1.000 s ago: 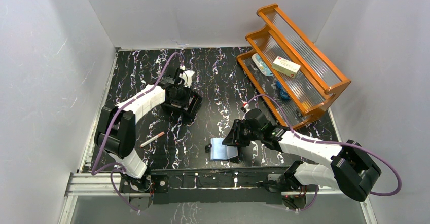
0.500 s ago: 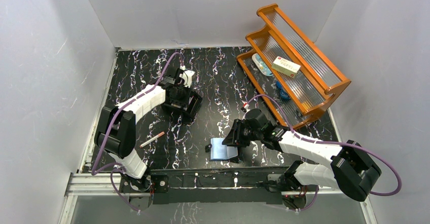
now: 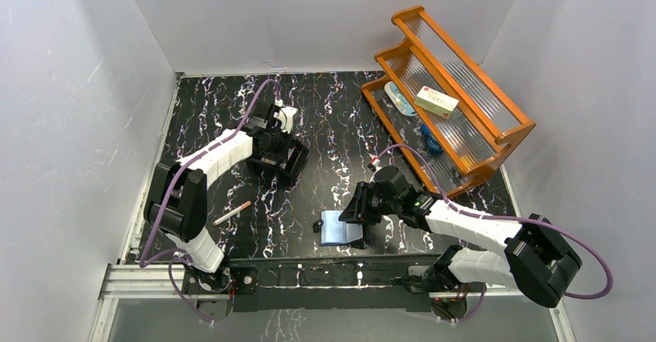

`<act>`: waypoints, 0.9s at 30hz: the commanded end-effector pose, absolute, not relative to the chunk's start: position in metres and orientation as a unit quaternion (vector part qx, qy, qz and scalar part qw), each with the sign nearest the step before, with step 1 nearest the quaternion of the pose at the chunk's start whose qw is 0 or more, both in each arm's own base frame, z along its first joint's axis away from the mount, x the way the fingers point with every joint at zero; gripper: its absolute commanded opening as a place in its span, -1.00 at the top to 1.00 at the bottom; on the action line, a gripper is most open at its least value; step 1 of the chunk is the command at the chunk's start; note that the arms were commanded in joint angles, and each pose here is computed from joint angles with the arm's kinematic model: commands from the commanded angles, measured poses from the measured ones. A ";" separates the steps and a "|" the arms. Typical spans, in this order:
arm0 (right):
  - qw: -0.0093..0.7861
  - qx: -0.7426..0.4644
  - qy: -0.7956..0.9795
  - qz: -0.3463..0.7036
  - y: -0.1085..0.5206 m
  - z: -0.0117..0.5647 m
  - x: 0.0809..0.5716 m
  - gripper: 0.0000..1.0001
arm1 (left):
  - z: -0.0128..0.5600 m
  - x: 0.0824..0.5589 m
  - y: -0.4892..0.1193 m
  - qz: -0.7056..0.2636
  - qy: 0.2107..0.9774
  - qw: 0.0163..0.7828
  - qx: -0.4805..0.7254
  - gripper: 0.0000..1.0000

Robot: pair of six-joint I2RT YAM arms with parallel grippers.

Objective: Put the credit cards into the card holder
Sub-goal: Pick up the credit card from the storage box.

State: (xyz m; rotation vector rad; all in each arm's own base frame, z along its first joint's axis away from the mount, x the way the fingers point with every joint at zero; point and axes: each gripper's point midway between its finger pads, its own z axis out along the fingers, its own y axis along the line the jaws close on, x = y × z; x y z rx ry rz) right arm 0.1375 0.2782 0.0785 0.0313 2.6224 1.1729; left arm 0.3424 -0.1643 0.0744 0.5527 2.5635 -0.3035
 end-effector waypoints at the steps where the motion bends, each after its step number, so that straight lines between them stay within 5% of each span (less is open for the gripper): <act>1: 0.154 -0.002 0.891 0.427 0.289 0.098 0.145 0.18 | 0.085 0.344 -0.164 -0.112 0.935 0.265 0.209 0.66; 27: 0.159 0.000 0.888 0.431 0.287 0.101 0.144 0.18 | 0.058 0.331 -0.173 -0.134 0.940 0.219 0.223 0.68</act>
